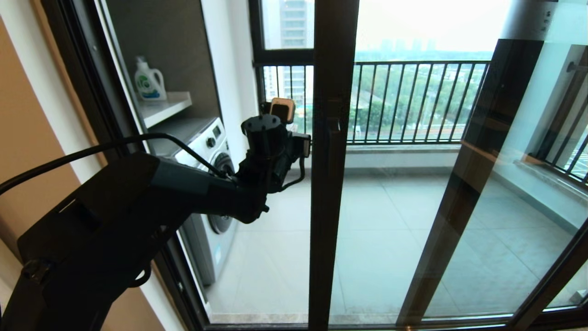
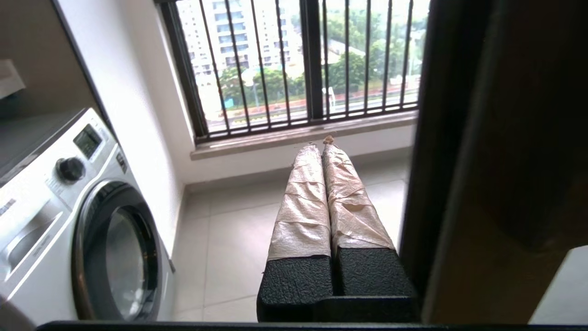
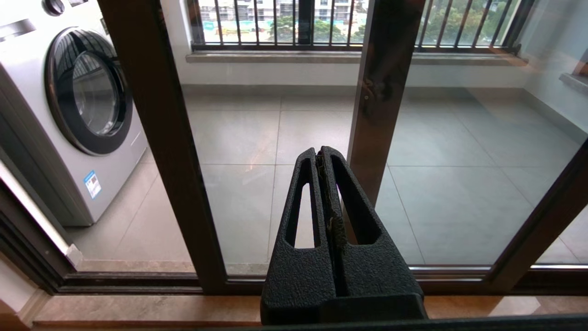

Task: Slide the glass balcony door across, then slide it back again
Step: Open the slid door

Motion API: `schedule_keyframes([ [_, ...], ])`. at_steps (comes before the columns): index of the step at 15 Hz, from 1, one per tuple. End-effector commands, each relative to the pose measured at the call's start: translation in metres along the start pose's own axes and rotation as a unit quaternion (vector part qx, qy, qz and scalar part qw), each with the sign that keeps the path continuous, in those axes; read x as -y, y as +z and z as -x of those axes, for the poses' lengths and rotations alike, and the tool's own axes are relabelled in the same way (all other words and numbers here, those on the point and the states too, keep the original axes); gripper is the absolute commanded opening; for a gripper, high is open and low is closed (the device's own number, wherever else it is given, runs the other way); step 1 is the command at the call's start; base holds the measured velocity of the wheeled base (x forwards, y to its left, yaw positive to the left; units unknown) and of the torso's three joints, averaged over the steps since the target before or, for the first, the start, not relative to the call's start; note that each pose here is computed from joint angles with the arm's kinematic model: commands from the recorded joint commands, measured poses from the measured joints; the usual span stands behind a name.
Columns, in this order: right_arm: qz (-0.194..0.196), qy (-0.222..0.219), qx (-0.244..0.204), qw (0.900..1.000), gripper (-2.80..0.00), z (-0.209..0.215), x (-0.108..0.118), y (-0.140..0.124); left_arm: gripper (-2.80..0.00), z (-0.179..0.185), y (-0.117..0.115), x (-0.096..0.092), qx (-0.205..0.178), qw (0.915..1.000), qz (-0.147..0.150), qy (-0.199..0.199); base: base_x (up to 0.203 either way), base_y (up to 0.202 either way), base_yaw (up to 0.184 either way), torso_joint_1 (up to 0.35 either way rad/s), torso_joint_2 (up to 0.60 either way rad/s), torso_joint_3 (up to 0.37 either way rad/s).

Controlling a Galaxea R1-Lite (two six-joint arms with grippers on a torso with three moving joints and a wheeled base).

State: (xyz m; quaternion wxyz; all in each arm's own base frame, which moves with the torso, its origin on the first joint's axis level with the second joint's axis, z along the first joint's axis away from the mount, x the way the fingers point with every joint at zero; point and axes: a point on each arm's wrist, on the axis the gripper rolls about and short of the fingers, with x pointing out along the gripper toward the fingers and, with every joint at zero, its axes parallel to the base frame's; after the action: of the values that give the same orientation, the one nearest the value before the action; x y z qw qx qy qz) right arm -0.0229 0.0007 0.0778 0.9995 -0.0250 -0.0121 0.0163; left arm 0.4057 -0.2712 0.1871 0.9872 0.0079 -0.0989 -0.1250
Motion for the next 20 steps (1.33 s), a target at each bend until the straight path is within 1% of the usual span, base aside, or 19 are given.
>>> schedule_keyframes([
  [1, 0.0, 0.0, -0.004, 1.0, -2.8, -0.001, 0.0, -0.003, -2.8, 0.004, 0.001, -0.004, -0.004, 0.9999, 0.0, 0.013, 0.0, 0.0, 0.0, 0.0, 0.0, 0.0],
  [2, 0.0, 0.0, -0.004, 1.0, -2.8, -0.001, 0.0, -0.003, -2.8, 0.008, -0.001, -0.008, -0.013, 0.9998, -0.003, 0.017, 0.0, 0.0, 0.0, 0.0, 0.0, 0.0],
  [3, 0.0, 0.0, -0.004, 1.0, -2.8, -0.001, 0.0, -0.003, -2.8, 0.016, -0.009, -0.017, -0.03, 0.9993, -0.007, 0.022, 0.0, 0.0, 0.0, 0.0, 0.0, 0.0],
  [4, 0.0, 0.0, -0.004, 1.0, -2.8, -0.001, 0.0, -0.003, -2.8, 0.023, -0.016, -0.03, -0.043, 0.9985, -0.011, 0.031, 0.0, 0.0, 0.0, 0.0, 0.0, 0.0],
  [5, 0.0, 0.0, -0.004, 1.0, -2.8, -0.001, 0.0, -0.003, -2.8, 0.029, -0.022, -0.048, -0.053, 0.9975, -0.015, 0.044, 0.0, 0.0, 0.0, 0.0, 0.0, 0.0],
  [6, 0.0, 0.0, -0.004, 1.0, -2.8, -0.001, 0.0, -0.003, -2.8, 0.037, -0.026, -0.07, -0.059, 0.9963, -0.017, 0.06, 0.0, 0.0, 0.0, 0.0, 0.0, 0.0],
  [7, 0.0, 0.0, -0.004, 1.0, -2.8, -0.001, 0.0, -0.003, -2.8, 0.05, -0.026, -0.092, -0.066, 0.9948, -0.016, 0.075, 0.0, 0.0, 0.0, 0.0, 0.0, 0.0],
  [8, 0.0, 0.0, -0.003, 1.0, -2.8, -0.001, 0.0, -0.002, -2.8, 0.066, -0.021, -0.109, -0.07, 0.9937, -0.01, 0.086, 0.0, 0.0, 0.0, 0.0, 0.0, 0.0],
  [10, 0.0, 0.0, -0.004, 1.0, -2.8, -0.001, 0.0, -0.003, -2.8, 0.114, -0.006, -0.135, -0.08, 0.9918, 0.012, 0.099, 0.0, 0.0, 0.0, 0.0, 0.0, 0.0],
  [11, 0.0, 0.001, -0.005, 1.0, -2.8, -0.001, 0.0, -0.003, -2.8, 0.142, 0.009, -0.146, -0.068, 0.9919, 0.023, 0.105, 0.0, 0.0, 0.0, 0.0, 0.0, 0.0],
  [13, 0.0, 0.0, -0.004, 1.0, -2.8, -0.001, 0.0, -0.003, -2.8, 0.192, 0.038, -0.16, -0.032, 0.9919, 0.038, 0.117, 0.0, 0.0, 0.0, 0.0, 0.0, 0.0],
  [15, 0.0, 0.0, -0.004, 1.0, -2.8, -0.001, 0.0, -0.003, -2.8, 0.247, 0.07, -0.166, 0.018, 0.9913, 0.048, 0.121, 0.0, 0.0, 0.0, 0.0, 0.0, 0.0],
  [17, 0.0, 0.001, -0.005, 1.0, -2.8, -0.001, 0.0, -0.003, -2.8, 0.306, 0.099, -0.169, 0.068, 0.9879, 0.055, 0.128, 0.0, 0.0, 0.0, 0.0, 0.0, 0.0],
  [18, 0.0, 0.0, -0.004, 1.0, -2.8, -0.001, 0.0, -0.003, -2.8, 0.336, 0.11, -0.17, 0.088, 0.9851, 0.056, 0.137, 0.0, 0.0, 0.0, 0.0, 0.0, 0.0],
  [19, 0.0, 0.0, -0.004, 1.0, -2.8, -0.001, 0.0, -0.003, -2.8, 0.365, 0.117, -0.172, 0.099, 0.9823, 0.051, 0.151, 0.0, 0.0, 0.0, 0.0, 0.0, 0.0],
  [20, 0.0, 0.001, -0.005, 1.0, -2.8, -0.001, 0.0, -0.003, -2.8, 0.393, 0.118, -0.173, 0.1, 0.9786, 0.043, 0.175, 0.0, 0.0, 0.0, 0.0, 0.0, 0.0],
])
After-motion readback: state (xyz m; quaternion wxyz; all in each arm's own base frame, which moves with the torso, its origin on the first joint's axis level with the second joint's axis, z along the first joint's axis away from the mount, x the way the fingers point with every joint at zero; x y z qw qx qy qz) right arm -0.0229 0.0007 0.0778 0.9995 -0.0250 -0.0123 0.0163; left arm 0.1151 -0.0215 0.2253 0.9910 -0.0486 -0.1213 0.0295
